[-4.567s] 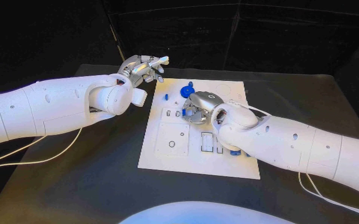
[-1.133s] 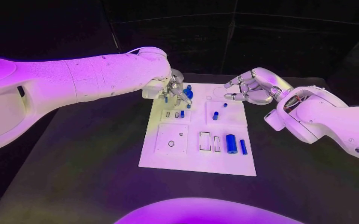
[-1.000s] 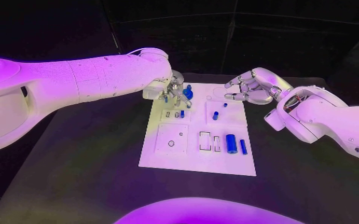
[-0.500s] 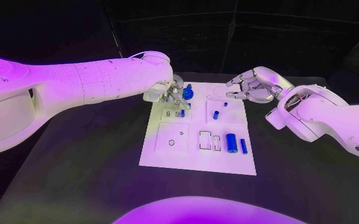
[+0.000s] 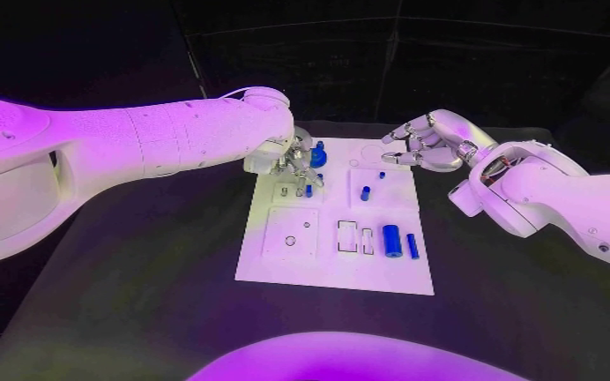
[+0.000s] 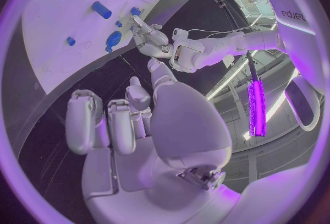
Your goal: Assemble the parts on the task board
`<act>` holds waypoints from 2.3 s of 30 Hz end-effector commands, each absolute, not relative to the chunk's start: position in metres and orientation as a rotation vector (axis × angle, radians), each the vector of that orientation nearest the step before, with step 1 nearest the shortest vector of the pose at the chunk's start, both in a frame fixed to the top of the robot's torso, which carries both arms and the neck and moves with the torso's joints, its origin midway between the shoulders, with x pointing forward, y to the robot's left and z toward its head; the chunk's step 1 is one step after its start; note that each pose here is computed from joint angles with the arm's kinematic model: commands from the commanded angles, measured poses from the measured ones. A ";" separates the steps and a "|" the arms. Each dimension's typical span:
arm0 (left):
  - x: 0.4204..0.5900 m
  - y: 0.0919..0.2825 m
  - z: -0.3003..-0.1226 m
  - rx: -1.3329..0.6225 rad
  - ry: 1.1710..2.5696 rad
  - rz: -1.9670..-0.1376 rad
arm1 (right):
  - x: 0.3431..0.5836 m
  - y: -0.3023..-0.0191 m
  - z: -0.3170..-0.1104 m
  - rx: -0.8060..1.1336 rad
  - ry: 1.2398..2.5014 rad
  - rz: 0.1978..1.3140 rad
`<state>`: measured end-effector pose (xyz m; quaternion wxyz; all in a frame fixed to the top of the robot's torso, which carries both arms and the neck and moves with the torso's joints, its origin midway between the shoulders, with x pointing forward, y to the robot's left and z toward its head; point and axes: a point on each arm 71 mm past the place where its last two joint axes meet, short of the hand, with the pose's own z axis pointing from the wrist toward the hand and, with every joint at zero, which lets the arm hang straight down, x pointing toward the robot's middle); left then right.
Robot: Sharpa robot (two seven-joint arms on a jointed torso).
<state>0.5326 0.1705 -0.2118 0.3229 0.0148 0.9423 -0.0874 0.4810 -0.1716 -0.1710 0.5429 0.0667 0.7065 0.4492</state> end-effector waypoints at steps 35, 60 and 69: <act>0.529 0.164 -0.220 0.041 2.519 -0.235 | 0.485 -0.171 -0.171 0.179 1.670 1.057; 0.528 0.166 -0.220 -0.154 2.514 -0.368 | 0.489 -0.172 -0.172 0.183 1.674 1.045; 0.525 0.176 -0.219 -0.286 2.513 -0.444 | 0.492 -0.176 -0.173 0.189 1.672 1.032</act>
